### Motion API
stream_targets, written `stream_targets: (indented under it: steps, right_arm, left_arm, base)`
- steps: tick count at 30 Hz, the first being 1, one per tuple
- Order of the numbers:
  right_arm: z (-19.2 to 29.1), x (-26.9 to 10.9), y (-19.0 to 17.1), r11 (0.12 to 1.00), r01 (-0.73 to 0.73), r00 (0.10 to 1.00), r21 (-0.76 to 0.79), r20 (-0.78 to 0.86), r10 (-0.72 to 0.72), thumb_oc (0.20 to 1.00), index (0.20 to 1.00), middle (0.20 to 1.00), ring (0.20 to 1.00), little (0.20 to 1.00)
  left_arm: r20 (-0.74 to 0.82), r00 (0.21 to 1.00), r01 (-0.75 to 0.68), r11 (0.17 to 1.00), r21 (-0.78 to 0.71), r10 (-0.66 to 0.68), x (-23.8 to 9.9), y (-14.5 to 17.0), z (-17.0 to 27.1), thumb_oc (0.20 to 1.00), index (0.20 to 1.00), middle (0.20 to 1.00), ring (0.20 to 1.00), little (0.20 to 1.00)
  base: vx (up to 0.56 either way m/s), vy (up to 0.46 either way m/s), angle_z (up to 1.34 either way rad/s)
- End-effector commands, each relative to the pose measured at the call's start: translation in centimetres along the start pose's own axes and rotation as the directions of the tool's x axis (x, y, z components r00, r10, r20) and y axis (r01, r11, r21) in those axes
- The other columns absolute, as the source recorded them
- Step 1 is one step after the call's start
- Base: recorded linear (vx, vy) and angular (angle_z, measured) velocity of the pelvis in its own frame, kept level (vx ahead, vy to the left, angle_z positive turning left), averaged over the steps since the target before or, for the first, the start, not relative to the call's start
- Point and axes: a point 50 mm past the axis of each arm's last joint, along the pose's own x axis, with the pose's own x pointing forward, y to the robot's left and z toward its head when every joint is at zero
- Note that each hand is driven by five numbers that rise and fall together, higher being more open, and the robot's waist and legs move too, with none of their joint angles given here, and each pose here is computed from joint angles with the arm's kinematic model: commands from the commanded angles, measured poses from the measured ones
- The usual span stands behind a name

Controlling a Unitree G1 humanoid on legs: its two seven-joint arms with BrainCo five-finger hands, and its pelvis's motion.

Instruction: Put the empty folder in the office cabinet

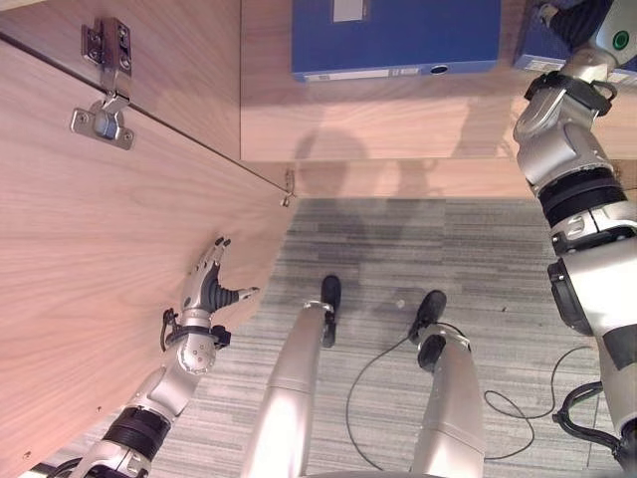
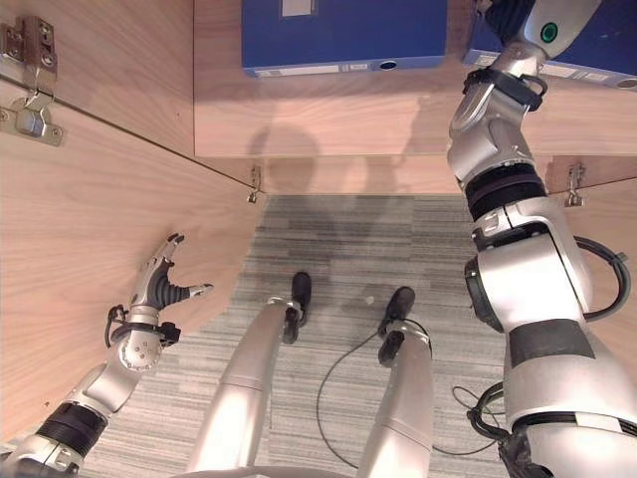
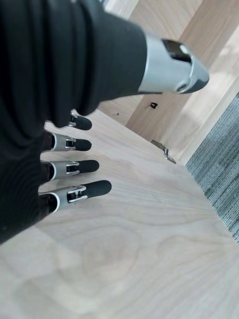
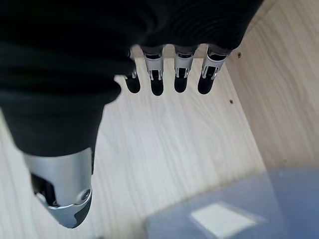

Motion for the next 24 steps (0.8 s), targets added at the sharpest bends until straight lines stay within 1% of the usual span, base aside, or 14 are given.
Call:
stream_targets:
  steps: [1,4,11,12,13,14,15,19,20,21,23,24]
  right_arm:
    - [0.1,-0.6,-0.7,0.996,0.085,0.995,0.031,0.041,-0.086,1.000,1.000,1.000,1.000,1.000]
    - [-1.2,-3.8,1.2,0.998,0.019,0.999,0.067,-0.046,-0.016,1.000,1.000,1.000,1.000,1.000]
    - [-3.7,-12.4,4.4,0.981,-0.178,0.972,0.082,-0.141,0.188,1.000,1.000,1.000,1.000,1.000]
    - [-3.7,-12.4,4.4,0.981,-0.178,0.972,0.082,-0.141,0.189,1.000,1.000,1.000,1.000,1.000]
    - [-4.3,-16.1,5.3,0.955,-0.286,0.944,0.079,-0.151,0.295,1.000,1.000,1.000,1.000,1.000]
    - [-4.5,-17.0,5.5,0.946,-0.316,0.935,0.074,-0.148,0.323,1.000,1.000,1.000,1.000,1.000]
    - [-4.5,-17.1,5.5,0.945,-0.318,0.934,0.074,-0.147,0.325,1.000,1.000,1.000,1.000,1.000]
    - [-5.2,-21.0,6.0,0.898,-0.434,0.886,0.066,-0.148,0.439,1.000,1.000,1.000,1.000,1.000]
    - [-5.5,-23.1,6.2,0.868,-0.494,0.857,0.055,-0.139,0.497,1.000,1.000,1.000,1.000,1.000]
    - [-5.5,-23.2,6.2,0.867,-0.496,0.856,0.055,-0.139,0.498,1.000,1.000,1.000,1.000,1.000]
    - [-5.7,-25.5,6.3,0.823,-0.566,0.815,0.046,-0.124,0.567,1.000,1.000,1.000,1.000,1.000]
    - [-6.1,-28.0,6.3,0.767,-0.640,0.758,0.039,-0.133,0.639,1.000,1.000,1.000,1.000,1.000]
  left_arm:
    - [0.018,0.993,-0.118,0.993,-0.002,0.118,0.4,2.1,0.2,1.000,1.000,1.000,1.000,1.000]
    - [0.022,0.994,-0.111,0.994,-0.005,0.111,0.3,1.9,0.4,1.000,1.000,1.000,1.000,1.000]
    - [0.029,0.999,-0.025,1.000,0.012,0.024,-0.6,0.6,0.3,1.000,1.000,1.000,1.000,1.000]
    - [0.029,0.999,-0.024,1.000,0.012,0.024,-0.6,0.6,0.3,1.000,1.000,1.000,1.000,1.000]
    - [0.007,1.000,0.028,0.999,0.024,-0.028,-1.2,-0.4,-0.2,1.000,1.000,1.000,1.000,1.000]
    - [-0.001,0.999,0.043,0.999,0.028,-0.043,-1.4,-0.7,-0.4,1.000,1.000,1.000,1.000,1.000]
    - [-0.002,0.999,0.044,0.999,0.028,-0.044,-1.4,-0.7,-0.5,1.000,1.000,1.000,1.000,1.000]
    - [-0.087,0.989,0.120,0.992,0.046,-0.116,-2.8,-2.3,-2.2,1.000,1.000,1.000,1.000,1.000]
    - [-0.141,0.979,0.161,0.985,0.066,-0.151,-3.8,-3.2,-3.3,1.000,1.000,1.000,1.000,1.000]
    - [-0.142,0.978,0.162,0.985,0.066,-0.151,-3.8,-3.3,-3.3,1.000,1.000,1.000,1.000,1.000]
    - [-0.203,0.962,0.203,0.976,0.079,-0.184,-4.8,-4.2,-4.5,1.000,1.000,1.000,1.000,1.000]
    - [-0.259,0.942,0.240,0.967,0.084,-0.211,-5.8,-5.1,-5.4,1.000,1.000,1.000,1.000,1.000]
  base:
    - [0.00,0.000,0.00]
    - [0.00,0.000,0.00]
    - [-0.02,0.005,-0.05]
    - [-0.01,-0.006,-0.05]
    - [0.00,0.000,0.00]
    - [0.00,0.000,0.00]
    - [0.00,0.000,0.00]
    - [0.01,-0.008,0.00]
    - [0.04,-0.024,-0.01]
    - [0.04,-0.027,-0.01]
    - [0.07,-0.036,0.00]
    - [0.08,-0.029,-0.01]
